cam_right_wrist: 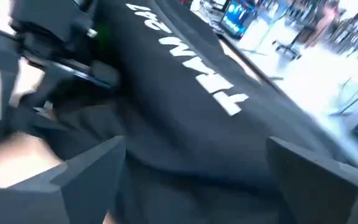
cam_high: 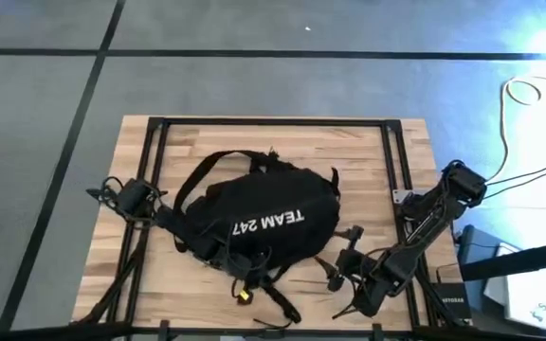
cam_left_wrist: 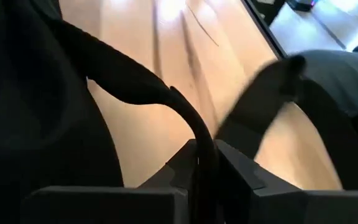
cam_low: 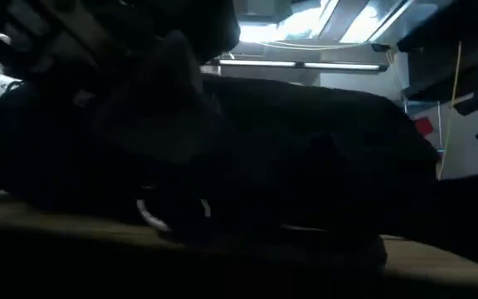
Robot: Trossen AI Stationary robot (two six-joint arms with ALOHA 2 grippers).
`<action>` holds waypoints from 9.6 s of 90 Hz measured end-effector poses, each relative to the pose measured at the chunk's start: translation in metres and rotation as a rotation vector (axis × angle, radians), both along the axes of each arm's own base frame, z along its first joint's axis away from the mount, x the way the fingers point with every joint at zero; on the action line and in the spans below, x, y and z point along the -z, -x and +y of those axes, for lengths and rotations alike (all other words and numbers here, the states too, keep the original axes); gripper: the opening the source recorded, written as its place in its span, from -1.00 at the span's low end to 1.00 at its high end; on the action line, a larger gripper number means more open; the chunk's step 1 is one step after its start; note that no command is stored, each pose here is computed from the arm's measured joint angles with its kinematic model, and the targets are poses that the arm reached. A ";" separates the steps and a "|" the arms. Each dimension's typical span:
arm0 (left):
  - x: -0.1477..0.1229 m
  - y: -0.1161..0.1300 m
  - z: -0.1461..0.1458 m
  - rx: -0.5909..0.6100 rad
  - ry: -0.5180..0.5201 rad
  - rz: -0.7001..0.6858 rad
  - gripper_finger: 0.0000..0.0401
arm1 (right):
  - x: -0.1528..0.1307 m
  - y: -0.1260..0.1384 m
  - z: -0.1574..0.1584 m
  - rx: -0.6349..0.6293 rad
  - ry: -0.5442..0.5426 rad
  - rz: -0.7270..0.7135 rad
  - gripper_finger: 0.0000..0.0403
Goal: Unpack backpack
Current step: Move the black backpack to the center of the table, then return to Home Position
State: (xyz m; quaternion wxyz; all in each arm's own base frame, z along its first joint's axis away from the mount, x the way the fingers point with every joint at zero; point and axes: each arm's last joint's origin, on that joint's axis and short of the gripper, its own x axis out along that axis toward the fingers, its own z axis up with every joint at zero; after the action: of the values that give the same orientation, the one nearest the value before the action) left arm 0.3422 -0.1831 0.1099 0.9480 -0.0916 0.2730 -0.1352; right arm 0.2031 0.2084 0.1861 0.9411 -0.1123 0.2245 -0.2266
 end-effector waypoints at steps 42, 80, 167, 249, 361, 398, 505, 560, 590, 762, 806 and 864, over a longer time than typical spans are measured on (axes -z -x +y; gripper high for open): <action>-0.075 0.011 -0.002 0.128 -0.095 -0.281 -0.84 | -0.009 -0.045 -0.050 0.274 0.233 -0.117 0.83; -0.065 0.021 0.017 0.093 -0.211 -0.052 -0.83 | -0.007 -0.058 -0.063 0.283 0.120 -0.065 0.59; -0.143 0.075 0.074 -0.131 -0.232 -0.421 0.38 | -0.012 -0.090 -0.067 -0.065 0.025 -0.168 0.58; -0.097 0.167 0.186 -0.364 -0.198 -0.523 -0.10 | 0.001 0.012 -0.175 -0.440 -0.301 -0.456 -0.65; -0.071 0.232 0.187 -0.343 -0.176 -0.591 -1.00 | 0.014 0.100 -0.191 -0.507 -0.336 -0.518 -1.00; -0.052 0.240 0.186 -0.356 -0.104 -0.477 -1.00 | 0.024 0.101 -0.194 -0.419 -0.286 -0.425 -1.00; -0.051 0.240 0.186 -0.349 -0.101 -0.470 -1.00 | 0.024 0.101 -0.194 -0.426 -0.288 -0.420 -1.00; -0.051 0.240 0.186 -0.349 -0.101 -0.469 -1.00 | 0.024 0.101 -0.194 -0.426 -0.288 -0.420 -1.00; -0.051 0.240 0.186 -0.349 -0.101 -0.469 -1.00 | 0.024 0.101 -0.194 -0.426 -0.288 -0.420 -1.00; -0.051 0.240 0.186 -0.349 -0.102 -0.469 -1.00 | 0.024 0.101 -0.194 -0.426 -0.288 -0.420 -1.00; -0.051 0.240 0.186 -0.349 -0.101 -0.469 -1.00 | 0.024 0.101 -0.194 -0.426 -0.289 -0.420 -1.00; -0.051 0.240 0.186 -0.349 -0.102 -0.468 -1.00 | 0.024 0.101 -0.194 -0.426 -0.289 -0.420 -1.00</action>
State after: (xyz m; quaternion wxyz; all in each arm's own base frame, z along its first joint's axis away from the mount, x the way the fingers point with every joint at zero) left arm 0.1025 0.0029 0.1605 0.9975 -0.0559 0.0333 0.0263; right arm 0.1024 0.0146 0.1616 0.9992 0.0269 0.0269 -0.0085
